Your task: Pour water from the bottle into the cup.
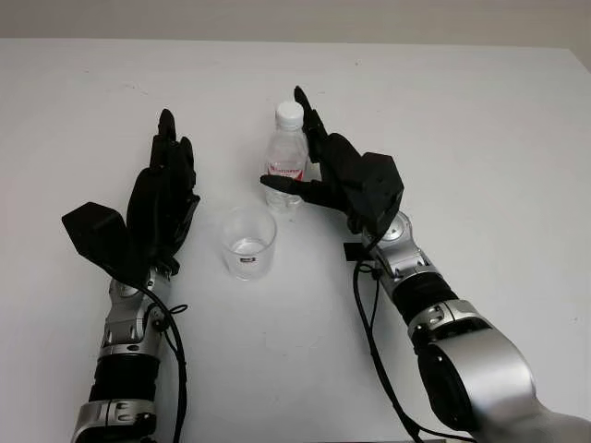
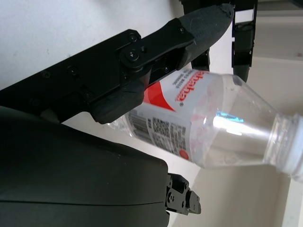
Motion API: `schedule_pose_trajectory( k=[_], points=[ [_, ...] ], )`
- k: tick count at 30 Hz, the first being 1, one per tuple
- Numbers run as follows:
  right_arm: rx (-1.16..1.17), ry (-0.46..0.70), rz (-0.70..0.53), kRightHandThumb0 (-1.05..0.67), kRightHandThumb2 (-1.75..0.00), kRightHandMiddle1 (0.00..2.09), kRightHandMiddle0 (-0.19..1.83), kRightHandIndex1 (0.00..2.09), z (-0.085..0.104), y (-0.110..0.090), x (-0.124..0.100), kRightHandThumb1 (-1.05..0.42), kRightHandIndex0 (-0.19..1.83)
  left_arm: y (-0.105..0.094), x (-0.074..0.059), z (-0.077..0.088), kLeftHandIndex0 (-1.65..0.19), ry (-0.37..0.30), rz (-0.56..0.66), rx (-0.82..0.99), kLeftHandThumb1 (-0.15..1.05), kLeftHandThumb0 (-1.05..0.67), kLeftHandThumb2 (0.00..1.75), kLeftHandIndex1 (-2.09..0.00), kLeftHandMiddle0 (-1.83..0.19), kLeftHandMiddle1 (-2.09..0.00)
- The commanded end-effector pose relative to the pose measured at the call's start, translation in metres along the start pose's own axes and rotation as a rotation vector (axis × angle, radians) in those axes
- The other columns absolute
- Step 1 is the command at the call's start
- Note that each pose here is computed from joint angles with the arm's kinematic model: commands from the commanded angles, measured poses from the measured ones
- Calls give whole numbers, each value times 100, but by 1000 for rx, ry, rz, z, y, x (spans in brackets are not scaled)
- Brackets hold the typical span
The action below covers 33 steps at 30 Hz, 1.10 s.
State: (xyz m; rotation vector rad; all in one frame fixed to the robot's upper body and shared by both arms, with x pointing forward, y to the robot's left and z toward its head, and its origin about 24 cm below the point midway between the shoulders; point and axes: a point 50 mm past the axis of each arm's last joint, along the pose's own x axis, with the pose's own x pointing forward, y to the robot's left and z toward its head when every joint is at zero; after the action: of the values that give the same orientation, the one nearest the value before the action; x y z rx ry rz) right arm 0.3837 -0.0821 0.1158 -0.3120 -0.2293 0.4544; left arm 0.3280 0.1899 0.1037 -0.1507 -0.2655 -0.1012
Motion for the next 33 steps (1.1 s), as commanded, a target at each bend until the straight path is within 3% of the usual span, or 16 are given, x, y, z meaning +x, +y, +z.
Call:
schedule_pose_trajectory(
  k=[1,6,8,9,11,12,13,15,17,18,23,30,33],
  points=[
    [8,-46,17,-100,-5,0,-19,0,12,3,7,-89,-19,-3,-2,-1,19,-4,-3,4,105,-83,67,-1,19,-5],
    [84,-61,-4,-83,-4,2,-16,3,12,10,9,-84,-14,-4,-4,-2,19,-5,7,2,105,-82,67,0,19,-4],
    [67,-63,-38,-72,-5,15,8,16,13,12,10,-85,11,-4,-4,-3,19,-3,15,8,105,-83,67,-1,19,-4],
    [53,-50,-51,-69,-5,34,12,33,13,13,11,-85,16,-4,-5,-2,19,-3,20,11,105,-83,67,-1,19,-4],
    [29,-30,-70,-63,-6,128,13,127,12,14,12,-92,22,-4,-6,-2,19,-5,27,14,105,-83,67,-2,19,-4],
    [13,-22,-78,-61,-7,160,17,163,11,15,12,-95,30,-3,-6,-2,18,-6,32,17,105,-83,67,-2,19,-4],
    [2,-18,-84,-60,-7,180,26,184,11,15,13,-98,46,-3,-6,-2,18,-6,34,19,105,-83,67,-2,19,-5],
    [-12,-13,-87,-57,-9,202,41,203,11,16,13,-103,69,-2,-7,-3,19,-7,37,20,105,-83,67,-3,19,-5],
    [-48,-9,-84,-55,-16,207,61,208,10,15,12,-104,90,-1,-7,-3,19,-6,39,18,105,-83,67,-3,19,-5],
    [-64,-9,-85,-54,-22,209,81,209,10,15,12,-105,107,-1,-7,-3,19,-6,39,18,105,-83,67,-3,19,-5],
    [-153,-34,-91,-47,-37,209,109,209,11,13,11,-105,142,-2,-6,-3,19,-8,32,12,105,-83,67,-4,19,-5],
    [-169,-34,-137,-42,-38,209,117,209,9,3,6,-105,143,-3,-4,-1,19,-11,21,14,105,-83,67,-4,18,-5],
    [-216,-31,-176,-44,-37,209,106,209,10,-11,4,-105,130,-3,-3,1,19,-13,17,12,105,-83,67,-4,18,-5]
  ],
)
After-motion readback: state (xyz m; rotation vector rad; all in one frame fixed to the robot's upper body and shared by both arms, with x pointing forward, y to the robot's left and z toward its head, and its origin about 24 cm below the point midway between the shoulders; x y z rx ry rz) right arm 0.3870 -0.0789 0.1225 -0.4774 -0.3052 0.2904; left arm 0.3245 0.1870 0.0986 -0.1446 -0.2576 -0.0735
